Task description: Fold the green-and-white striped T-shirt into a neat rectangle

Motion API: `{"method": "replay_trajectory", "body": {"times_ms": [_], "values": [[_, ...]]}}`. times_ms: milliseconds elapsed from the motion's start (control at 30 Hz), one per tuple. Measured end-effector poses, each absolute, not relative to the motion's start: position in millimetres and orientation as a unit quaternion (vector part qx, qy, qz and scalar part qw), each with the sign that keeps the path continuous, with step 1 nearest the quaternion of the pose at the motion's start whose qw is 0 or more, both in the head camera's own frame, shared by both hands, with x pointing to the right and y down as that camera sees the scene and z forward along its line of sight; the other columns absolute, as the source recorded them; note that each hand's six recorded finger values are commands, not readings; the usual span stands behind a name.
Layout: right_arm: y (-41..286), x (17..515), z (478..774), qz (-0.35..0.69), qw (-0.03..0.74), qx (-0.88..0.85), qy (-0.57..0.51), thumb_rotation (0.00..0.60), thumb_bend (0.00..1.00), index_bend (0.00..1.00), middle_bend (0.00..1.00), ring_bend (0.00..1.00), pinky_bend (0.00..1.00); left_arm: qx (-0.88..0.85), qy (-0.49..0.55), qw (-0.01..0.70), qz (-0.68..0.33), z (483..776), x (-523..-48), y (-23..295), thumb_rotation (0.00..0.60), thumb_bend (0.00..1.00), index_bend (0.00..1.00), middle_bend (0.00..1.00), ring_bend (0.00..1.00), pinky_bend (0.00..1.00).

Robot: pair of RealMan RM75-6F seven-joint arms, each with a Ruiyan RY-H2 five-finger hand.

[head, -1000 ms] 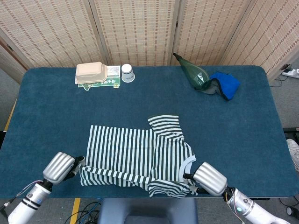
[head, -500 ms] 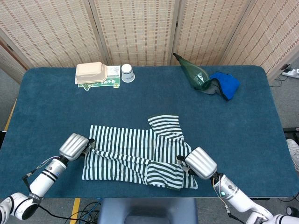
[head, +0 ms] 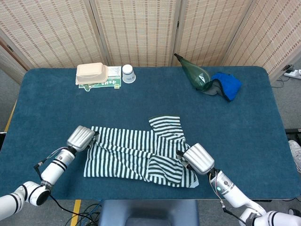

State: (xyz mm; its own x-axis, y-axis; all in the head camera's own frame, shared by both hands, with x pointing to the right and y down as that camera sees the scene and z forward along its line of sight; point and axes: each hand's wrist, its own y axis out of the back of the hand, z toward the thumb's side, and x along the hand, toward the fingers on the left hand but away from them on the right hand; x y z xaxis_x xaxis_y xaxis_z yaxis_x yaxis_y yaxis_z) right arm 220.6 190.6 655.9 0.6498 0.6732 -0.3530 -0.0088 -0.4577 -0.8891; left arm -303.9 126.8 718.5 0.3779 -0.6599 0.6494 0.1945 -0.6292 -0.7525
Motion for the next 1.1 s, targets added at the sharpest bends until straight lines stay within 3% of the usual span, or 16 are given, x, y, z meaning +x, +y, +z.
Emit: {"method": "replay_trajectory", "body": {"times_ms": [567,1100], "values": [[168,212,680,0.372,0.503,-0.750,-0.214,0.600,0.60,0.76,0.95,1.00,1.00,-0.702,0.168,0.384,-0.576,746,-305,97,0.600,0.58,0.57,0.91,0.83,0.96],[143,200,694,0.377,0.515,-0.738,-0.219,0.600,0.60,0.76,0.95,1.00,1.00,-0.693,0.175,0.378,-0.588,751,-312,93,0.600,0.58,0.53,0.91,0.83,0.96]]}}
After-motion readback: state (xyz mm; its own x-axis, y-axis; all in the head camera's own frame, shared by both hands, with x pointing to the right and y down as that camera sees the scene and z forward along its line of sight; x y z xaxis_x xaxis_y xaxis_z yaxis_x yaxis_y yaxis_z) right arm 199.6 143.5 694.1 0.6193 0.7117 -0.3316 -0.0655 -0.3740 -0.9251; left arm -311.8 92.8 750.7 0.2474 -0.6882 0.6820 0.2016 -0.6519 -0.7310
